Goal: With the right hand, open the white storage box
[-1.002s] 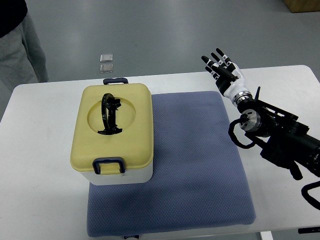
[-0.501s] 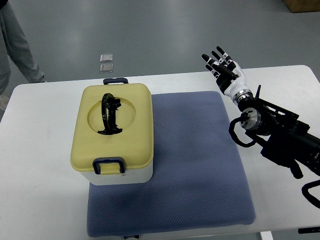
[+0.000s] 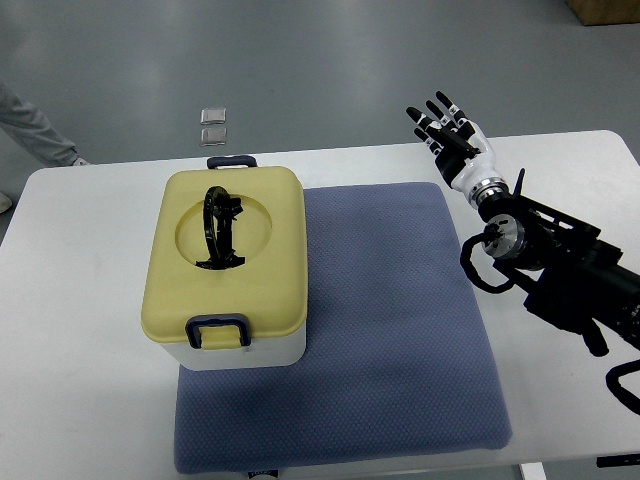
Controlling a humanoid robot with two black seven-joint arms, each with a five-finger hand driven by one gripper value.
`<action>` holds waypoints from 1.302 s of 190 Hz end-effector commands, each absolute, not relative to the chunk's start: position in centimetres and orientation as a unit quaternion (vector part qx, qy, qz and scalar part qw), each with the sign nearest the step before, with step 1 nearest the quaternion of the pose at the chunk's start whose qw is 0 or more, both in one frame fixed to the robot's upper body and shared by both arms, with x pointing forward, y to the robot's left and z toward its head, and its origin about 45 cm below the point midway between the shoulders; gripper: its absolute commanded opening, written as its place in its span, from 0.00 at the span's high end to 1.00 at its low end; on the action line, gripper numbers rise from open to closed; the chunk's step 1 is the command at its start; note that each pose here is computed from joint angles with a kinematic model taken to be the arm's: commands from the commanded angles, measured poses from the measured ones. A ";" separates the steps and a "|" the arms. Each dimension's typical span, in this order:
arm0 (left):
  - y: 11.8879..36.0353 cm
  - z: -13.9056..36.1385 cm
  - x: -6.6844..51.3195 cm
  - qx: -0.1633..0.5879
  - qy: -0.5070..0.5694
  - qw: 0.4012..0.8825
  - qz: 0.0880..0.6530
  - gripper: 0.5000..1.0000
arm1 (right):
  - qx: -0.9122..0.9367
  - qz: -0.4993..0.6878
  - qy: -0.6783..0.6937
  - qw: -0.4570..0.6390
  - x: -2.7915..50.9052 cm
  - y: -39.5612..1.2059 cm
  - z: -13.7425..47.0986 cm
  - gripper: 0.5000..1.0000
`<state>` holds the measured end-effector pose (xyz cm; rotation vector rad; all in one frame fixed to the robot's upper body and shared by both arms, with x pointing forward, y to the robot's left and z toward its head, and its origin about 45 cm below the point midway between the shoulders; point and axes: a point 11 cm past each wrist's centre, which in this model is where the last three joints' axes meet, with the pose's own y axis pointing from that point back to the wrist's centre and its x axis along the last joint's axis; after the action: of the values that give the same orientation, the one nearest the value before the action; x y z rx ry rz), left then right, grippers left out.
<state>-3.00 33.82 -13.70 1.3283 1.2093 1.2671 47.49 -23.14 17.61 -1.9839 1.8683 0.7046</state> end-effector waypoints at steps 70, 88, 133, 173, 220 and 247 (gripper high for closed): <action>33.8 -13.7 -3.0 0.538 0.490 0.454 0.513 0.00 | -0.729 0.199 0.638 0.147 48.6 -21.9 20.1 0.14; 33.8 -13.7 -3.0 0.538 0.490 0.454 0.513 0.00 | -0.748 0.167 0.627 0.138 49.3 -21.4 21.7 0.14; 33.8 -13.7 -3.0 0.538 0.490 0.454 0.513 0.00 | -0.819 0.030 0.560 0.121 50.9 -19.7 30.1 0.14; 33.8 -13.7 -3.0 0.538 0.490 0.454 0.513 0.00 | -0.885 -0.151 0.432 0.086 50.5 -15.0 40.2 0.14; 33.8 -13.7 -3.0 0.538 0.490 0.454 0.513 0.00 | -0.916 -0.304 0.261 -0.007 47.6 -7.7 43.6 0.14; 33.8 -13.7 -3.0 0.538 0.490 0.454 0.513 0.00 | -0.908 -0.384 0.147 -0.074 45.2 -2.8 43.1 0.14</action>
<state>-2.99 33.82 -13.70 1.3283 1.2089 1.2669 46.98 -6.26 43.28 -2.9330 0.7327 -1.0569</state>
